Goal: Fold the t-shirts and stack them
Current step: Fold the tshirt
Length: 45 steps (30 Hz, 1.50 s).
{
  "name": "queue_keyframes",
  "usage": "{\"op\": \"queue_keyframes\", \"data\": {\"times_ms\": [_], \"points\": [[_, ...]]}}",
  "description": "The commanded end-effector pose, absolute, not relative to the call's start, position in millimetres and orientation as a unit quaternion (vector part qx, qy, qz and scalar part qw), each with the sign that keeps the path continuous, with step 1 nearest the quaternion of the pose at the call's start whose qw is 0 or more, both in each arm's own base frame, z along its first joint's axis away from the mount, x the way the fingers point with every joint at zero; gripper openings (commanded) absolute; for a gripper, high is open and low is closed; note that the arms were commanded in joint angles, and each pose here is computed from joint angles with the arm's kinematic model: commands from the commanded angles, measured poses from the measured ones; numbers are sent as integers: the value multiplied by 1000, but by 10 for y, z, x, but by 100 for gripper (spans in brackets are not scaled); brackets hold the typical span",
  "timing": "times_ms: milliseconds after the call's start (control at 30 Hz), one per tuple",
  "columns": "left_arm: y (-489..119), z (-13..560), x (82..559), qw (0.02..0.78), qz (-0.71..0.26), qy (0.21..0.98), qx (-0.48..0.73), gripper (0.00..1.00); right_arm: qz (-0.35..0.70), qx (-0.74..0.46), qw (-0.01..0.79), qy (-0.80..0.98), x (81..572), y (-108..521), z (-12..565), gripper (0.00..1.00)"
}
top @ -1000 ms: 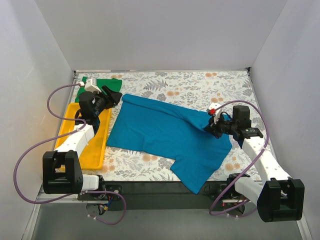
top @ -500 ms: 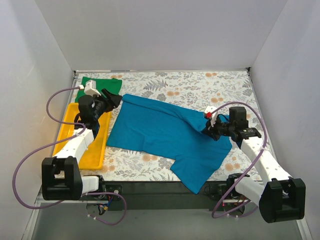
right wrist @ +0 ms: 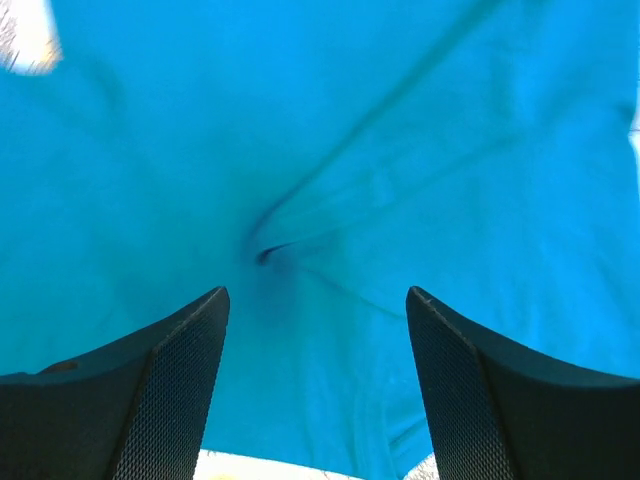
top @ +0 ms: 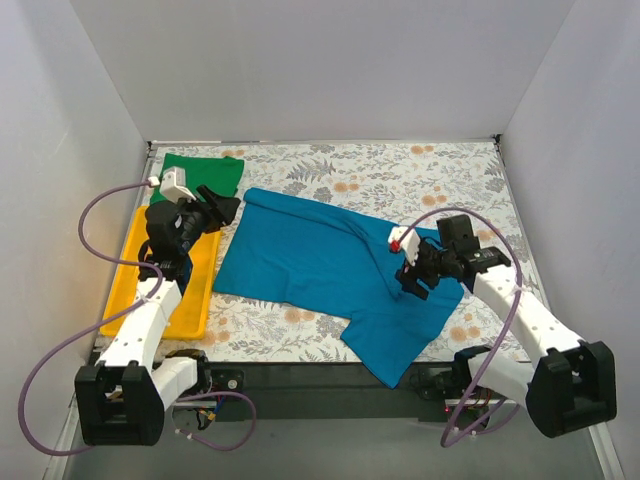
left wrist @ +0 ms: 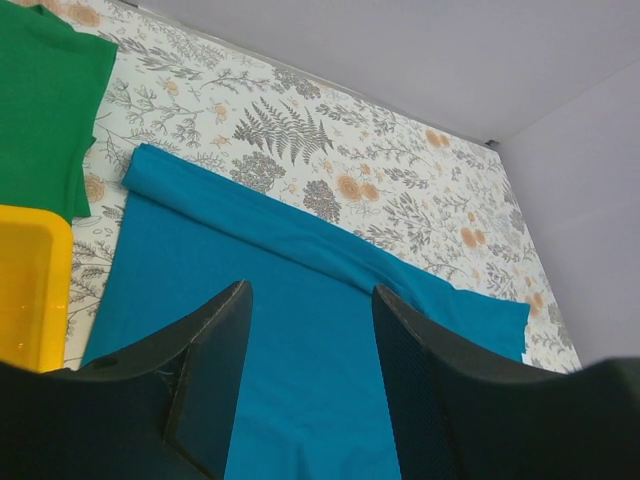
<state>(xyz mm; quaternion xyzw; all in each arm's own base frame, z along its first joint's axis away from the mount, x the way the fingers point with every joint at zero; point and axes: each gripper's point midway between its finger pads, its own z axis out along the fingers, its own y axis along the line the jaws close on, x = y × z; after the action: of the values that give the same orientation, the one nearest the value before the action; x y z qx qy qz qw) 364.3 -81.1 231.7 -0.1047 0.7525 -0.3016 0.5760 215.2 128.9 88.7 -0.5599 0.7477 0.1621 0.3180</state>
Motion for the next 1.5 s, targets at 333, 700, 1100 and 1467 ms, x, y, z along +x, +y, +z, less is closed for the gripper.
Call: {"op": "queue_keyframes", "data": {"times_ms": [333,700,1100,1467], "points": [[-525,2133,3103,568,-209,788,-118,55,256,-324,291,863,3393,1656,1089,61],[-560,2083,3129,560,-218,791,-117,55,272,-308,238,880,3499,1630,701,58],[-582,2065,3124,556,-223,792,-116,55,292,-303,208,883,3553,1694,533,53],[-592,2067,3121,555,-227,792,-117,55,271,-295,201,894,3607,1628,427,49]]}}
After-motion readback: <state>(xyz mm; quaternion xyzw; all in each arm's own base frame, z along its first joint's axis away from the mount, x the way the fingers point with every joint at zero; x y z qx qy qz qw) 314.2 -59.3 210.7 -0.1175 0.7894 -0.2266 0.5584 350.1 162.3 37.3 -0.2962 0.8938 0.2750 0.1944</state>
